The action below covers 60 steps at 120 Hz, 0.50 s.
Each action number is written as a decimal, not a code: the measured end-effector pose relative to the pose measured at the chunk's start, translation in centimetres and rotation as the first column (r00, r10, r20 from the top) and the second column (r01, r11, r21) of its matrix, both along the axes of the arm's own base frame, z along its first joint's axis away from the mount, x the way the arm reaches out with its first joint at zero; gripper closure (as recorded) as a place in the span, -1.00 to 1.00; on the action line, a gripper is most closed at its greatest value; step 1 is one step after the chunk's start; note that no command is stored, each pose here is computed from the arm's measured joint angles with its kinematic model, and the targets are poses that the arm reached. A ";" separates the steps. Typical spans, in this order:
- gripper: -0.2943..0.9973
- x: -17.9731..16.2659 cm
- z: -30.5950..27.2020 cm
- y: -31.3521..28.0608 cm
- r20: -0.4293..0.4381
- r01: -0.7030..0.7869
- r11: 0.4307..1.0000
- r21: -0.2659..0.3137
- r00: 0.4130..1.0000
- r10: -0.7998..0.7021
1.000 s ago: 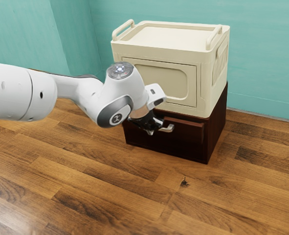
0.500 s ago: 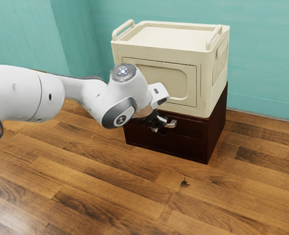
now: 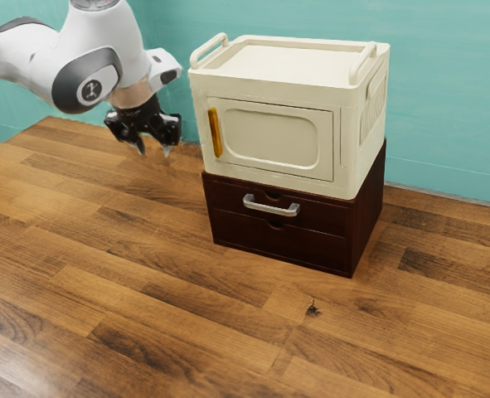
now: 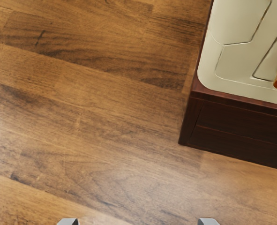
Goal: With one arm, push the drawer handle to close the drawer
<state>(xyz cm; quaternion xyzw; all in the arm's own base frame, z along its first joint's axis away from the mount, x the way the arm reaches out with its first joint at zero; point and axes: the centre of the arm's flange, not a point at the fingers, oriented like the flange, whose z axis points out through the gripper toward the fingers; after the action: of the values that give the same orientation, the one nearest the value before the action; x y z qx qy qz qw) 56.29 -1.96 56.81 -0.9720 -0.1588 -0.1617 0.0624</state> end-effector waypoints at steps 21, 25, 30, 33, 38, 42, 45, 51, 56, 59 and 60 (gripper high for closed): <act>-0.29 -1.2 5.9 4.1 -0.100 -0.048 0.999 0.019 0.994 0.050; -0.33 -1.4 5.9 4.0 -0.129 -0.027 0.999 0.027 0.991 0.030; -0.37 -1.6 5.6 3.5 -0.166 0.005 0.999 0.037 0.986 0.001; -0.39 -1.8 5.3 3.2 -0.188 0.023 0.999 0.041 0.982 -0.015; -0.42 -2.0 4.6 2.9 -0.225 0.050 0.998 0.045 0.974 -0.039; -0.43 -2.2 4.1 2.8 -0.250 0.068 0.997 0.045 0.967 -0.055; -0.45 -2.3 3.9 2.8 -0.265 0.080 0.996 0.044 0.962 -0.065; -0.47 -2.6 3.2 3.0 -0.295 0.101 0.994 0.042 0.952 -0.084; -0.48 -2.7 2.9 3.1 -0.313 0.116 0.992 0.040 0.945 -0.098; -0.49 -2.8 2.7 3.2 -0.322 0.125 0.991 0.039 0.941 -0.106; -0.49 -2.8 2.7 3.2 -0.325 0.128 0.991 0.038 0.940 -0.108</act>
<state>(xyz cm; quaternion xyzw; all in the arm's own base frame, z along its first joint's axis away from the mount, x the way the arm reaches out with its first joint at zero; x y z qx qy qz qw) 53.49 1.25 59.49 -0.9908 -0.0831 -0.0089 0.1062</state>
